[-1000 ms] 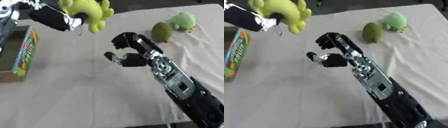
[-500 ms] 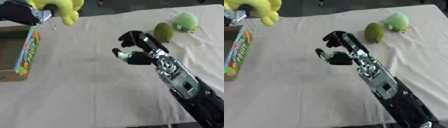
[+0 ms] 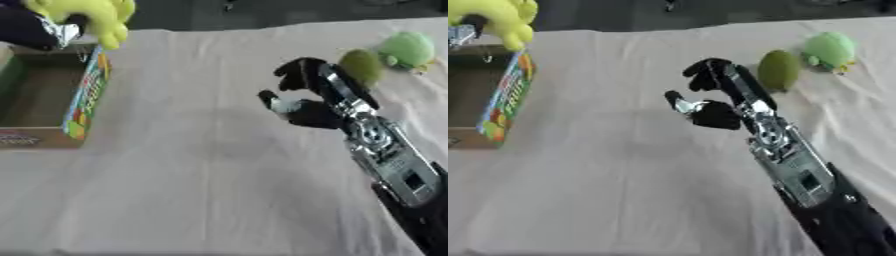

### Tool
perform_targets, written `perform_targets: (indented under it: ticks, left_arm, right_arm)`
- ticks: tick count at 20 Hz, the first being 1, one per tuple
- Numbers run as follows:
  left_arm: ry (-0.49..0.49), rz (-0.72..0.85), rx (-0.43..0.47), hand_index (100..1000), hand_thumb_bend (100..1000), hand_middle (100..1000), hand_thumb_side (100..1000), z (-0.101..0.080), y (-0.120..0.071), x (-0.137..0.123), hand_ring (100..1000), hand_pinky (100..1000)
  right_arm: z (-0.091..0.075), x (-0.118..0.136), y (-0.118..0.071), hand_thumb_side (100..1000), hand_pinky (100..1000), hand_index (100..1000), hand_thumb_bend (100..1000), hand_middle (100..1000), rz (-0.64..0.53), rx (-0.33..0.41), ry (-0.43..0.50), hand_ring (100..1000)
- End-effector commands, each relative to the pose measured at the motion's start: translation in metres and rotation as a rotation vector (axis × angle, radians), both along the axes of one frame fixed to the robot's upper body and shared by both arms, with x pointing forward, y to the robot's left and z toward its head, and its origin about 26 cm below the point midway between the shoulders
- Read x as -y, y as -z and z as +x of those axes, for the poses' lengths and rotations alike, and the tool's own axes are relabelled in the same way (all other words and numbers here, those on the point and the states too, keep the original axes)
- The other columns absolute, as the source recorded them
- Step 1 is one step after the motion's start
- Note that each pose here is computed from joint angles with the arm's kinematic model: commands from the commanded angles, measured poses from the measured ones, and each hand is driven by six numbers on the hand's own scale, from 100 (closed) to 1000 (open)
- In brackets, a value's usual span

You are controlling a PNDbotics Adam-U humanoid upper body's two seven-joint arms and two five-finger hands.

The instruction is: Pick up the objects with one hand, pass them to the other hand, and then place them into the box on the other side of the table.

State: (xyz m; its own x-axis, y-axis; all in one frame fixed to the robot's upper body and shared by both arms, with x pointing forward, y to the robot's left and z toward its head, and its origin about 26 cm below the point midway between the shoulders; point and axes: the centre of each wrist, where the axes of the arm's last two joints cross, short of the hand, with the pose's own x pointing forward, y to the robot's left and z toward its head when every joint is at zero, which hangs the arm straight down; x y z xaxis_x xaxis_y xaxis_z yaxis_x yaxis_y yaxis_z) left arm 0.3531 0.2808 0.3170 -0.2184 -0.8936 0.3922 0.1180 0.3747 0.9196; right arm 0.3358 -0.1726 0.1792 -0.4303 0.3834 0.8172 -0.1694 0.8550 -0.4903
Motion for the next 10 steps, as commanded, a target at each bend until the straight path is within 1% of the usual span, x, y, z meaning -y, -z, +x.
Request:
perform_targets:
  ticks: [1,10]
  left_arm:
    - [-0.110,0.034,0.045,529,189,562,100,0.005,-0.009,-0.025,629,614]
    - [-0.287,0.060,0.014,532,208,562,100,0.022,0.010,-0.067,628,619]
  right_arm:
    - [0.000,0.005,-0.012,226,773,668,423,506,-0.004,0.045,0.011,654]
    - [-0.001,0.006,-0.015,224,771,666,424,502,0.006,0.060,0.020,650]
